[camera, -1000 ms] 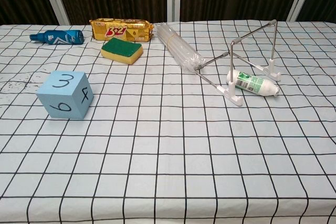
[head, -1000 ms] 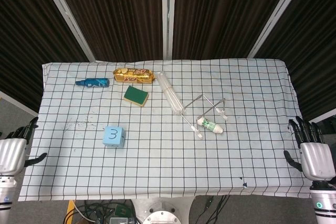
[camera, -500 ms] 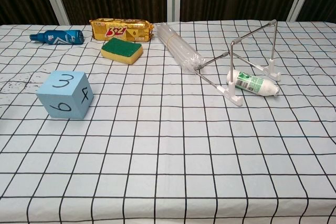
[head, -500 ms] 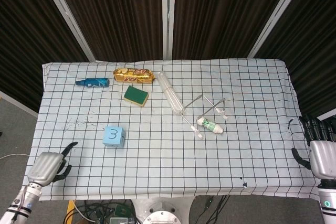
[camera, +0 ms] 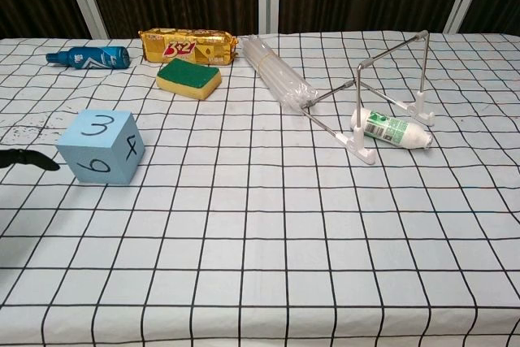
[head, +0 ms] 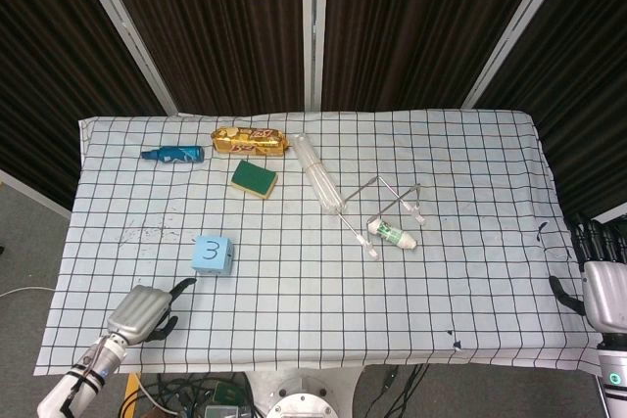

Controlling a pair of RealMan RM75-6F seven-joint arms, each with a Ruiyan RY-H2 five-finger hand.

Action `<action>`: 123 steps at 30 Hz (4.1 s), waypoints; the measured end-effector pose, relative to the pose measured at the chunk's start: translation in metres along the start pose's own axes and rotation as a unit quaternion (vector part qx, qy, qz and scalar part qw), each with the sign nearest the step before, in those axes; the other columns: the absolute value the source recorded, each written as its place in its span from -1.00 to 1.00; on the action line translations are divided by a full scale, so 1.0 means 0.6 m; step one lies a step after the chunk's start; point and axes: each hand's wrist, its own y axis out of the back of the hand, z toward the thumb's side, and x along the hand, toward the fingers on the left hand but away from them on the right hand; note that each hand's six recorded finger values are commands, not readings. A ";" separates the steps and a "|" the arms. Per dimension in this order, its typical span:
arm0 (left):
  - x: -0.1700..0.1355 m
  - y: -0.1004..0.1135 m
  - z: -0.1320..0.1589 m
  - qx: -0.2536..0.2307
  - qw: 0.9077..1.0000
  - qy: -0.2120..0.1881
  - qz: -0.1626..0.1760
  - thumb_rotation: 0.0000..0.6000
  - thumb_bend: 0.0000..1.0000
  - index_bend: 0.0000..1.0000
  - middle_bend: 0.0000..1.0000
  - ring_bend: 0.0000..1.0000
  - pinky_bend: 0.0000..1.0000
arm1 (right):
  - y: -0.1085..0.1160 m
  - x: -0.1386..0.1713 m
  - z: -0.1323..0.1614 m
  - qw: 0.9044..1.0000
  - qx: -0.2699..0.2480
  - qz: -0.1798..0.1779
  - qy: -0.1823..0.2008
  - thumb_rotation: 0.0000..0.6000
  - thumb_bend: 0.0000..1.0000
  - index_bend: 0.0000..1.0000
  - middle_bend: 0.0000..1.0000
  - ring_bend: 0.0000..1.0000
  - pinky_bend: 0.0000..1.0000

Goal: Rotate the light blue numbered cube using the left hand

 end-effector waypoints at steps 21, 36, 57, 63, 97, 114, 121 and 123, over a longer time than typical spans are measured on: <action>0.036 0.007 -0.012 -0.046 0.999 0.015 -0.008 1.00 0.02 -0.79 0.75 0.83 0.81 | -0.005 -0.004 -0.007 1.000 0.001 0.006 -0.008 1.00 -0.56 -1.00 -1.00 -1.00 -1.00; 0.042 0.022 -0.054 -0.070 0.997 0.041 0.004 1.00 0.08 -0.79 0.75 0.85 0.81 | -0.006 -0.006 -0.003 1.000 0.005 0.008 -0.008 1.00 -0.55 -1.00 -1.00 -1.00 -1.00; 0.019 0.043 -0.086 -0.044 0.996 0.064 -0.051 1.00 0.12 -0.78 0.74 0.86 0.82 | -0.010 -0.009 0.007 1.000 0.011 0.012 -0.005 1.00 -0.53 -1.00 -1.00 -1.00 -1.00; 0.029 0.034 -0.060 -0.049 0.996 0.044 -0.055 1.00 0.12 -0.77 0.74 0.86 0.82 | -0.012 -0.009 0.005 1.000 0.011 0.012 -0.006 1.00 -0.53 -1.00 -1.00 -1.00 -1.00; 0.108 0.092 -0.065 -0.065 0.994 0.026 -0.078 1.00 0.16 -0.78 0.74 0.86 0.83 | -0.012 -0.012 -0.002 1.000 0.020 0.014 -0.018 1.00 -0.52 -1.00 -1.00 -1.00 -1.00; 0.138 0.127 -0.079 -0.040 0.995 0.028 -0.093 1.00 0.17 -0.77 0.73 0.86 0.83 | -0.015 -0.016 0.005 0.999 0.029 0.017 -0.018 1.00 -0.52 -1.00 -1.00 -1.00 -1.00; 0.153 0.141 -0.071 -0.029 0.995 0.020 -0.095 1.00 0.18 -0.77 0.73 0.86 0.83 | -0.018 -0.021 0.011 0.999 0.033 0.020 -0.018 1.00 -0.52 -1.00 -1.00 -1.00 -1.00; 0.156 0.143 -0.070 -0.027 0.995 0.020 -0.096 1.00 0.18 -0.77 0.73 0.86 0.83 | -0.020 -0.023 0.012 0.999 0.033 0.023 -0.019 1.00 -0.52 -1.00 -1.00 -1.00 -1.00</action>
